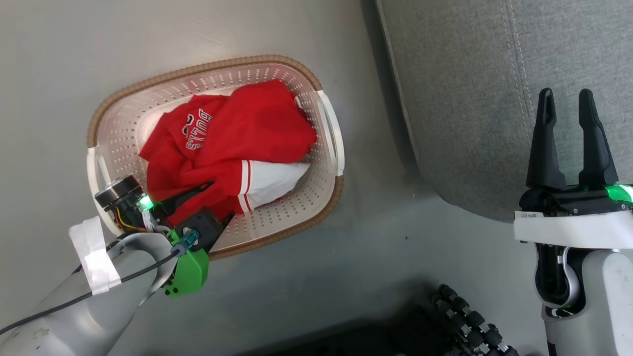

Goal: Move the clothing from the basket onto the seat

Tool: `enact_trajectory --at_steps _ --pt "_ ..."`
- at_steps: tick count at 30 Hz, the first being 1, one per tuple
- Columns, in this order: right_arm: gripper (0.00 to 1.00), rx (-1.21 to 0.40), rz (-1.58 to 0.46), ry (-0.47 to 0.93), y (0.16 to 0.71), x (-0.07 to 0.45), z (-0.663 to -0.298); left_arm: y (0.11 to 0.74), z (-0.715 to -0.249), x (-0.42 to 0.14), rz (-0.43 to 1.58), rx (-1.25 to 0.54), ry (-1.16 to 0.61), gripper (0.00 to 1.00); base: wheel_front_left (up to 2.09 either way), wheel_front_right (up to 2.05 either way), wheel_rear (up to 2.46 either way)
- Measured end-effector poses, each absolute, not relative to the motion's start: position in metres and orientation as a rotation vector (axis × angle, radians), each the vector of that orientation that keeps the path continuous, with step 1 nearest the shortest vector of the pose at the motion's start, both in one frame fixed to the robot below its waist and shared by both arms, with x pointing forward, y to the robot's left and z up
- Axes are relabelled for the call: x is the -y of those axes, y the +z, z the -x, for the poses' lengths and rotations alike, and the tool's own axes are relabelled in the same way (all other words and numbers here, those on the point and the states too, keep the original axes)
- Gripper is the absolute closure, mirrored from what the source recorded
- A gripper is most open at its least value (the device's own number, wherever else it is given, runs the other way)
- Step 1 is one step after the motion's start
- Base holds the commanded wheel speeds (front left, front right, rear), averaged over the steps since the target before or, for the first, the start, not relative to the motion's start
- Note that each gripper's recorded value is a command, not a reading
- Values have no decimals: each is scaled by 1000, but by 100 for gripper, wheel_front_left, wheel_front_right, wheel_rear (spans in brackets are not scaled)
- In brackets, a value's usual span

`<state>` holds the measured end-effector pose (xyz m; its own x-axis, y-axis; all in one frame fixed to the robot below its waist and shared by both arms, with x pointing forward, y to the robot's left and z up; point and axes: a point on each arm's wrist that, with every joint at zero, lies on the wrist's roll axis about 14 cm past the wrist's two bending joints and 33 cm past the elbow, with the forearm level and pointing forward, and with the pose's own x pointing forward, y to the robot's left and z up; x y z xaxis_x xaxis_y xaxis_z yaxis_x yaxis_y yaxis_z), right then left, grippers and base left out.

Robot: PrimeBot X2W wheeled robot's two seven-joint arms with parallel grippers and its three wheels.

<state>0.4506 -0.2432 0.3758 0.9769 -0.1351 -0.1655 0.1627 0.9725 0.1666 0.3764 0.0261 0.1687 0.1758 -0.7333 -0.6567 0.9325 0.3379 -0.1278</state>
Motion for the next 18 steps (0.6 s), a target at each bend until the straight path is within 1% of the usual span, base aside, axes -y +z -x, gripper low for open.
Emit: enact_trajectory --at_steps 5,9,18 --pt "0 -195 -191 -170 360 247 -446 149 -370 -21 -374 -721 -1258 0 0 0 0" --pt "0 -213 -194 -182 354 250 -443 135 -370 -22 -459 -706 -1295 0 0 0 0" --pt "0 -240 -206 -210 346 256 -437 109 -381 -30 -588 -705 -1268 0 0 0 0"
